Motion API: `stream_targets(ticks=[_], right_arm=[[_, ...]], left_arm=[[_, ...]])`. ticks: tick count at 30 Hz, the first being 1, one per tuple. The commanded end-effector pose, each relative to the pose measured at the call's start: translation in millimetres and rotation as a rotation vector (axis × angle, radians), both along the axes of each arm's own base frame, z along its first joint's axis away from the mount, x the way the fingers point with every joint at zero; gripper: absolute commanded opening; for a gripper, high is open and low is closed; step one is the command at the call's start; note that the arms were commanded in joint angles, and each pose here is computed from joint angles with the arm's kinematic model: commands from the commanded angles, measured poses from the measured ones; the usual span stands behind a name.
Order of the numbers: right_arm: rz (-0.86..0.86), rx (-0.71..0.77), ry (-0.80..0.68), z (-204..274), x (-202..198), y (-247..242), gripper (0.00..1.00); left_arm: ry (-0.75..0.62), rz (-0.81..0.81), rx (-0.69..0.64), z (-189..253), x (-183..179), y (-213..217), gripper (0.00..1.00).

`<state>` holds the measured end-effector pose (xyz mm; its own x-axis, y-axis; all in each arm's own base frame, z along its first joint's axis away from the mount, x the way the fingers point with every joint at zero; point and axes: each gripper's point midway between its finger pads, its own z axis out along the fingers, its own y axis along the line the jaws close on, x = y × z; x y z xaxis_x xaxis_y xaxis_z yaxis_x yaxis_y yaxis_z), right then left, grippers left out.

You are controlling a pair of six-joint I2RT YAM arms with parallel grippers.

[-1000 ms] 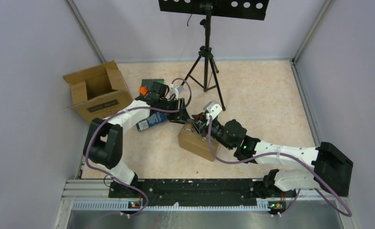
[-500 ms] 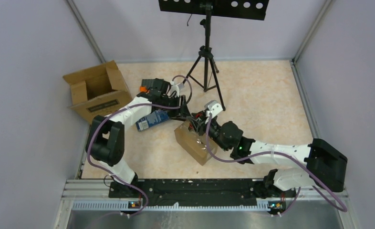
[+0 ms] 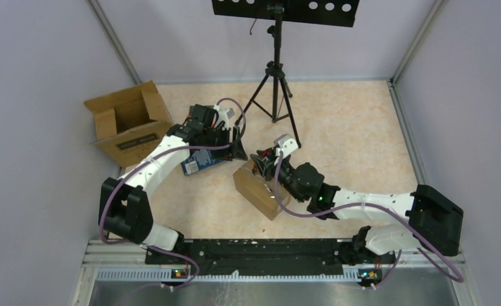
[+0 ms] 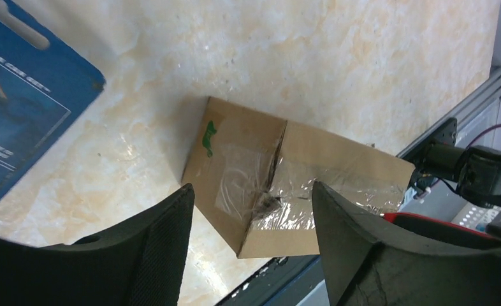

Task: Unpack the express box
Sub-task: Cut the express box at the center of the board.

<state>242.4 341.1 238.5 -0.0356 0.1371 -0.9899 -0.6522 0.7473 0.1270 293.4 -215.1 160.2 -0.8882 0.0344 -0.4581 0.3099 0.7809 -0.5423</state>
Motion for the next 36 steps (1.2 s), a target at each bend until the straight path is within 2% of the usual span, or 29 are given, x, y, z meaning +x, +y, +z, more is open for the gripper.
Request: stream_targets(ticks=[1,7,14,22,30,36], right_arm=[[-0.017,-0.041,-0.018,-4.5,2.2,2.2,0.00],[-0.014,-0.054,-0.030,-4.9,1.8,1.7,0.00],[0.027,-0.111,-0.060,-10.2,-4.3,5.6,0.00],[0.060,-0.194,-0.103,-14.2,-10.5,8.1,0.00],[0.060,-0.165,-0.123,7.4,-15.0,3.1,0.00],[0.060,-0.170,-0.114,4.6,-16.1,0.8,0.00]], left_arm=[[0.027,-0.051,-0.043,-13.2,-15.0,-8.1,0.72],[0.058,-0.060,-0.102,-26.8,-17.8,-17.4,0.71],[0.109,0.007,-0.041,-49.1,-23.0,-6.2,0.65],[0.128,0.003,0.000,-66.7,-30.1,0.8,0.64],[0.128,0.003,0.018,-71.8,-31.0,4.5,0.62],[0.125,-0.001,0.012,-71.0,-31.0,3.3,0.62]])
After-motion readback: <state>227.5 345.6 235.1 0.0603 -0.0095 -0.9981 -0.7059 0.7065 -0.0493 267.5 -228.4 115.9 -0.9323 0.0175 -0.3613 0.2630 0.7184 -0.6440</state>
